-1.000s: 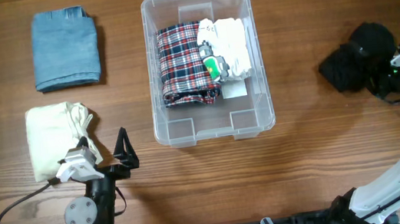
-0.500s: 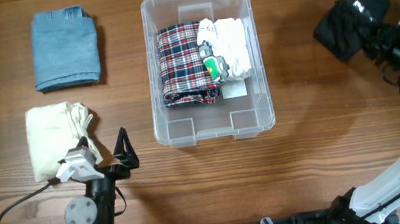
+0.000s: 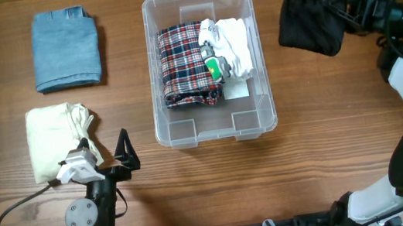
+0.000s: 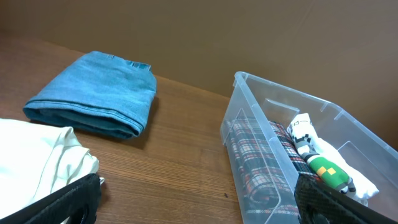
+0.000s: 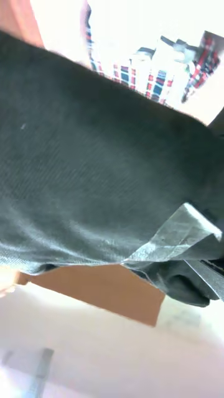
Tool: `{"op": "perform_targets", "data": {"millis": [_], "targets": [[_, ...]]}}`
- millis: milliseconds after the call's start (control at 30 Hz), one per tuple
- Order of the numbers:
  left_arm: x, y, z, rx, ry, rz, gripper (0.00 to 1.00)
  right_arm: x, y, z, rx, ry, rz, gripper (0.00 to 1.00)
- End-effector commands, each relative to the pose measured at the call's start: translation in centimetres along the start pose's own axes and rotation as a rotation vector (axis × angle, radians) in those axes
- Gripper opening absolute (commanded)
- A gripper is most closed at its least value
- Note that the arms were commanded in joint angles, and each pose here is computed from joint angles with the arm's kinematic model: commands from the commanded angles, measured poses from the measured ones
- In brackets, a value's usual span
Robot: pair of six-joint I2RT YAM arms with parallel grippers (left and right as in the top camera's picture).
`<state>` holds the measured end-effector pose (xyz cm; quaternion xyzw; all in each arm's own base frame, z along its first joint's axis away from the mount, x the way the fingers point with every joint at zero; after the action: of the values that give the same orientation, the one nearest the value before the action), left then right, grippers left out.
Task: Pack container
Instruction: 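Lift the black garment and carry it left over the bin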
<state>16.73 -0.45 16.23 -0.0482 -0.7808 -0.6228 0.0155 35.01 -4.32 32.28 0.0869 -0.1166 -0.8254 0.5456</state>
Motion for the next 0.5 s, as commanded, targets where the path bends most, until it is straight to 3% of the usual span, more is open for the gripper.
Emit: {"op": "perform_targets", "data": {"millis": [0, 200, 333, 467], "targets": [[0.0, -0.2, 0.2, -0.004, 0.015, 0.005, 1.00, 0.6, 0.3, 1.8, 0.007, -0.028, 0.017, 0.35], [0.0, -0.2, 0.2, -0.004, 0.015, 0.005, 1.00, 0.6, 4.5, 6.9, -0.071, 0.032, -0.076, 0.30], [0.0, -0.2, 0.2, -0.005, 0.015, 0.005, 1.00, 1.0, 8.6, 9.3, -0.204, 0.117, -0.304, 0.26], [0.0, -0.2, 0.2, -0.005, 0.015, 0.005, 1.00, 1.8, 11.4, 6.4, -0.320, -0.050, -0.568, 0.25]]}}
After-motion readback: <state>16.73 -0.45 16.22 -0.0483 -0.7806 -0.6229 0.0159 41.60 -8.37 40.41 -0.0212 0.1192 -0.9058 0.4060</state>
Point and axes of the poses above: each gripper's point midway between its finger pads, its own x axis back along the fingers, its own z axis along the line the jaws close on, y = z × x, the point moved 8 cm from there along x, back along the fingers, and after that the axes turned 7 degrees about -x, right-handed, at the moved point
